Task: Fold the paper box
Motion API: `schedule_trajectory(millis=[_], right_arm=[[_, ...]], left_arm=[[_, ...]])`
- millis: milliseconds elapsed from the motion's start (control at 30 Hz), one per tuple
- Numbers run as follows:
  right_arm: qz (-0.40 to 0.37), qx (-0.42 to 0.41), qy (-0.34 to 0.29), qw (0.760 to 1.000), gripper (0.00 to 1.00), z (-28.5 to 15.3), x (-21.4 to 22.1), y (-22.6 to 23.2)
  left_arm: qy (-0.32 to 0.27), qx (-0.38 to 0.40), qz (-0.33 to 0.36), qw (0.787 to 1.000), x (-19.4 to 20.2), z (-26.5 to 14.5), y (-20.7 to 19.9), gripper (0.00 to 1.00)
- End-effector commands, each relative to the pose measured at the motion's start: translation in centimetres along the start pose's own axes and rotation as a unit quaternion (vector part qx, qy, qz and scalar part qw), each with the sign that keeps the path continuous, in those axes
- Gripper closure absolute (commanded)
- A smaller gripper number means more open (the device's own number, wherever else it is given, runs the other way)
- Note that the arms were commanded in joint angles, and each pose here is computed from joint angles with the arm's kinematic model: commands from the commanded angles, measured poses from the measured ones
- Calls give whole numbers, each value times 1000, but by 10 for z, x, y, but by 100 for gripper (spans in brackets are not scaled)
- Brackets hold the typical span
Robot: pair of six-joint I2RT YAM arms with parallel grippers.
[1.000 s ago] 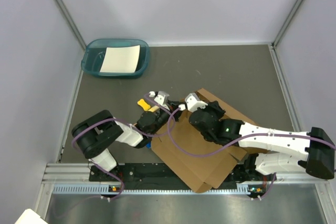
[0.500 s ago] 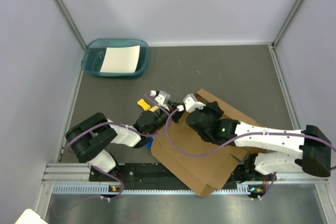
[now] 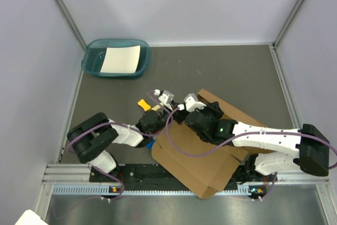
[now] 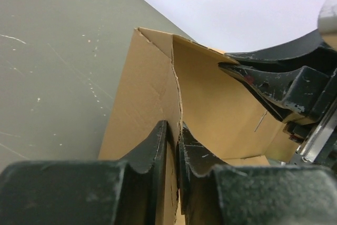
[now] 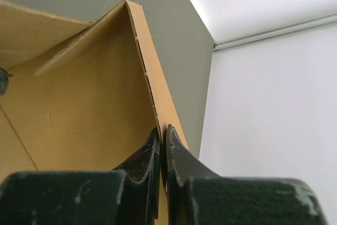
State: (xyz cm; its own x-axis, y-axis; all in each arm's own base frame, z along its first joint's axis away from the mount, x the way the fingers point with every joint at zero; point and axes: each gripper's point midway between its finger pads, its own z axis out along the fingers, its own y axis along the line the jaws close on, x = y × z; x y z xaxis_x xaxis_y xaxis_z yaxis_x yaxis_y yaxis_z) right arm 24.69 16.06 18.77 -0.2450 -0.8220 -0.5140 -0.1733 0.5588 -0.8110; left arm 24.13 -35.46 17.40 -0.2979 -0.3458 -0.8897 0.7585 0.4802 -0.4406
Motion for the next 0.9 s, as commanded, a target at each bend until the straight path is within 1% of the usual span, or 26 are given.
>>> schedule_trajectory(millis=[0, 67, 100, 133, 233, 267, 300, 400, 433, 567, 667, 700, 867], right_arm=[[2, -75, 10, 997, 100, 1, 16, 40], [2, -74, 9, 997, 100, 1, 16, 39], [4, -74, 8, 997, 100, 1, 15, 38], [5, -73, 7, 997, 100, 0, 15, 37], [8, -72, 5, 997, 100, 0, 15, 35], [10, -72, 4, 997, 100, 0, 14, 34], [11, -71, 4, 997, 100, -1, 14, 34], [11, -71, 4, 997, 100, -1, 15, 34], [12, -71, 4, 997, 100, -1, 15, 34], [12, -73, 4, 997, 100, -1, 14, 34], [11, -74, 4, 997, 100, 0, 14, 36], [12, -75, 4, 997, 100, 0, 14, 36], [13, -77, 3, 997, 100, -1, 14, 37]], left_arm=[[12, 147, -25, 989, 3, 8, -75, 80], [11, 138, -31, 990, 6, 6, -70, 74], [-2, 130, -31, 991, 1, 5, -67, 71], [-6, 128, -28, 991, 0, 3, -66, 67], [-11, 106, -6, 994, -5, -4, -58, 63], [-16, 102, 3, 995, -11, -7, -58, 63], [-6, 87, 17, 996, -7, -9, -52, 62], [-14, 56, 45, 997, -17, -15, -42, 62], [-1, 41, 51, 998, -12, -17, -34, 62], [-19, -9, 73, 997, -23, -29, -15, 62], [-24, -23, 94, 995, -26, -37, -8, 62], [-28, -41, 100, 994, -28, -39, -1, 62], [-51, -92, 110, 988, -36, -59, 19, 63]])
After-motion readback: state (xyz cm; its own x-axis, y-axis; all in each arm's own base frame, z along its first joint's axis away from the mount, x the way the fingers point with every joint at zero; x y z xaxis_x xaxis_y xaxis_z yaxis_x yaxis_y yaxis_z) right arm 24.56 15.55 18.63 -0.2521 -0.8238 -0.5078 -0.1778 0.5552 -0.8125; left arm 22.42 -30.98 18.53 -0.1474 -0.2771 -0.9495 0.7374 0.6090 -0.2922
